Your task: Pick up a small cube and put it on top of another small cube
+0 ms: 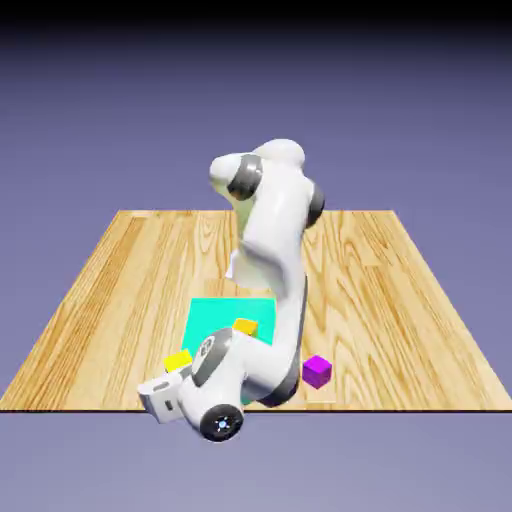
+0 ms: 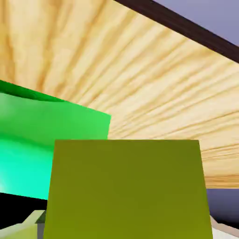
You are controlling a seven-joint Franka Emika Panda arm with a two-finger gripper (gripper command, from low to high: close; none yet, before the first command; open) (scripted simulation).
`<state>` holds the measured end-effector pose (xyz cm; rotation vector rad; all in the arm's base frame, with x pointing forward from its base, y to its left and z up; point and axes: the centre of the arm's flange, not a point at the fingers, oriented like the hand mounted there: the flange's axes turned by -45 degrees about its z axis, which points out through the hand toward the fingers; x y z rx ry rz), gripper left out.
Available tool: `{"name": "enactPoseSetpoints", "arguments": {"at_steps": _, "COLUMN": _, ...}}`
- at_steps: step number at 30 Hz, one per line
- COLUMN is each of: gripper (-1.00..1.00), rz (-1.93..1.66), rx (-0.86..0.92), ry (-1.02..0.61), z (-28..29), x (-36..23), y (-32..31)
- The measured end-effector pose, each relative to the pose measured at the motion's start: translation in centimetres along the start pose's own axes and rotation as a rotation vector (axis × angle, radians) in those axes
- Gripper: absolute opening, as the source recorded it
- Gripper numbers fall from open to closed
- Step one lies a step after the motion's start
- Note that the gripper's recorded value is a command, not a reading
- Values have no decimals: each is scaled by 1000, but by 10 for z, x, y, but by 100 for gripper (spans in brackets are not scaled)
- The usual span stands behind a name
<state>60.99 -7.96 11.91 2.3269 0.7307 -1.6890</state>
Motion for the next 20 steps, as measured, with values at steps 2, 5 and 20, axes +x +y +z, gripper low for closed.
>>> {"name": "enactPoseSetpoints", "arguments": {"at_steps": 2, "gripper": -100, "rz": -4, "rx": -52, "ry": 2, "z": -14, "x": 3, "y": -24}}
{"name": "enactPoseSetpoints", "arguments": {"at_steps": 5, "gripper": -100, "rz": -7, "rx": -140, "ry": 12, "z": -38, "x": 5, "y": -63}}
{"name": "enactPoseSetpoints", "arguments": {"at_steps": 20, "gripper": 100, "rz": 26, "rx": -308, "ry": 60, "z": -20, "x": 22, "y": -126}}
